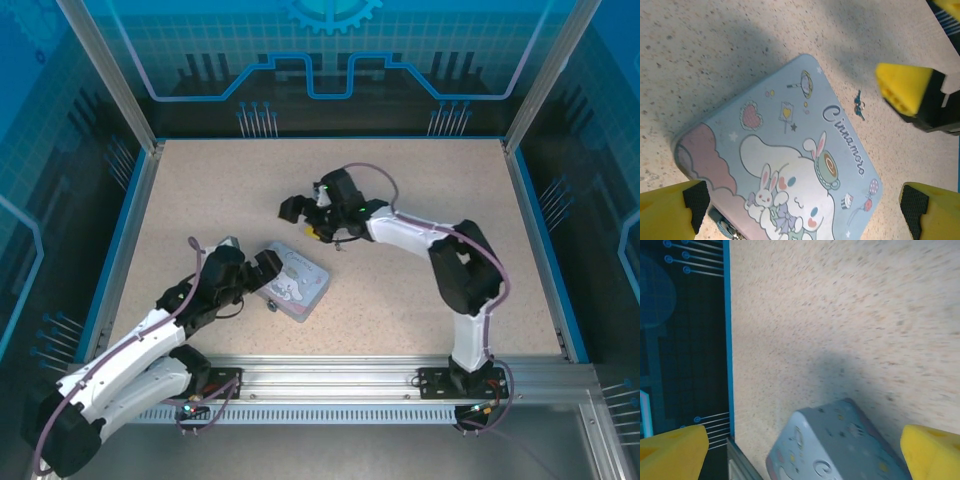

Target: Unlock a padlock with a key

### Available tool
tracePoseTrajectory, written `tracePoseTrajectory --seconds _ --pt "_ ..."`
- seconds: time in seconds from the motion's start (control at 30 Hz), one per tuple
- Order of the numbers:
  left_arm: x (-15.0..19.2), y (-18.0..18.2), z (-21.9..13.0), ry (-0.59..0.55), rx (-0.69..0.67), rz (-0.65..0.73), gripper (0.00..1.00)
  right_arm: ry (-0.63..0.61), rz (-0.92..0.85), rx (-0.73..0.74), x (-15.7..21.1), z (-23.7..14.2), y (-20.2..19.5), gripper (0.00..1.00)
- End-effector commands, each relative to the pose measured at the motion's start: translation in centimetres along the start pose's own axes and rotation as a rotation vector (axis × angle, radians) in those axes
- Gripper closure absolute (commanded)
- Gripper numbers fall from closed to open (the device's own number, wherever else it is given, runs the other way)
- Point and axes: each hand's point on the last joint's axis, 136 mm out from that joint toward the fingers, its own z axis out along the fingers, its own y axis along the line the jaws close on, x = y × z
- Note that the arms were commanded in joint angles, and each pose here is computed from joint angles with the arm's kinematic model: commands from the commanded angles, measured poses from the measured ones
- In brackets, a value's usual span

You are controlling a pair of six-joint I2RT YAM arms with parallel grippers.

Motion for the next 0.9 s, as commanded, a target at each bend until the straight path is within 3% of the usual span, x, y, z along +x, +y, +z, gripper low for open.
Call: tracePoseTrajectory --seconds 0.0,0.17,0.43,0.87 --pt "1.8 -0.4 -0.4 0.063 0.010 -0.013 0.01 -0.013 -0.045 0.103 0.6 -2.2 -2.8 0.00" --pt "4.2 0.1 -0.5 0.104 -0.031 -0.008 0.01 -0.025 -0.019 0.153 0.4 -3.5 -5.6 0.00" --pt "7.3 0.2 0.0 0.159 -0.116 -0.048 0.01 -0.027 -0.026 0.190 0.3 -4.1 -6.7 0.00" --pt "8.8 -4.8 2.9 0.164 0.005 -0.054 0.01 -0.037 0.003 0.257 0.6 -5.7 -9.6 0.00"
